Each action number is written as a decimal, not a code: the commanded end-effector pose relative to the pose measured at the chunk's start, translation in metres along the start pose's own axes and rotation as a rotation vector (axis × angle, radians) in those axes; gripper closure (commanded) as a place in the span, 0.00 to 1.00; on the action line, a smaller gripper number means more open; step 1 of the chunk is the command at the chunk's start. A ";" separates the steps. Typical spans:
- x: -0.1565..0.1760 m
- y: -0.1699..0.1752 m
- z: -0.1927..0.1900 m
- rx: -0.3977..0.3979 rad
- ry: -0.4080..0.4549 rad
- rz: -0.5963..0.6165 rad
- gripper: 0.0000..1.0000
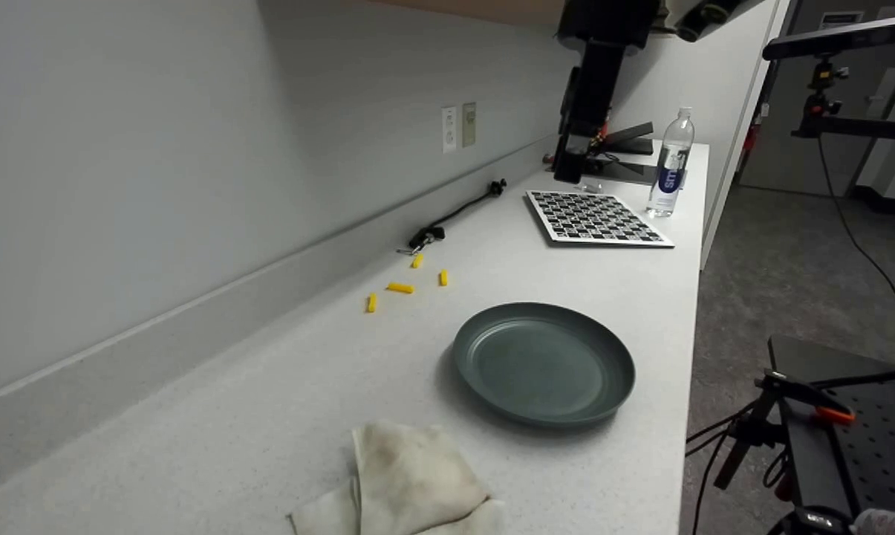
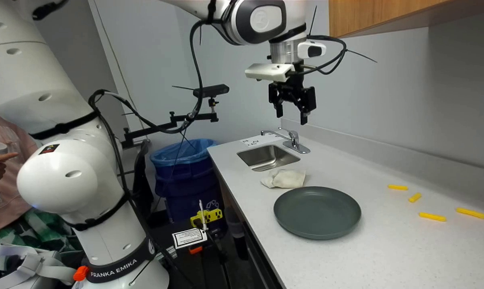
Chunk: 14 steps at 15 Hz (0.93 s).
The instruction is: Use the cloth to wipe the plate
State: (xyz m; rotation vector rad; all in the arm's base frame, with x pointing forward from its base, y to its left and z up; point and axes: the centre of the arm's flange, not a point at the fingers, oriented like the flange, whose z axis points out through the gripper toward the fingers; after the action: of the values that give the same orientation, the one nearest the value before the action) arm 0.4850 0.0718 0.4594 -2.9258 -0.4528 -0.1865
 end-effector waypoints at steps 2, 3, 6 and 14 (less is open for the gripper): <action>-0.022 -0.008 -0.033 -0.031 0.082 -0.012 0.00; -0.024 -0.008 -0.036 -0.034 0.092 -0.012 0.00; -0.030 -0.009 -0.044 -0.036 0.113 0.011 0.00; -0.024 -0.007 -0.041 -0.023 0.084 0.014 0.00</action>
State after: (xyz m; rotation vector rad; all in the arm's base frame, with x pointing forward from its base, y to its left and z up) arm 0.4560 0.0633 0.4965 -2.9297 -0.4198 -0.3130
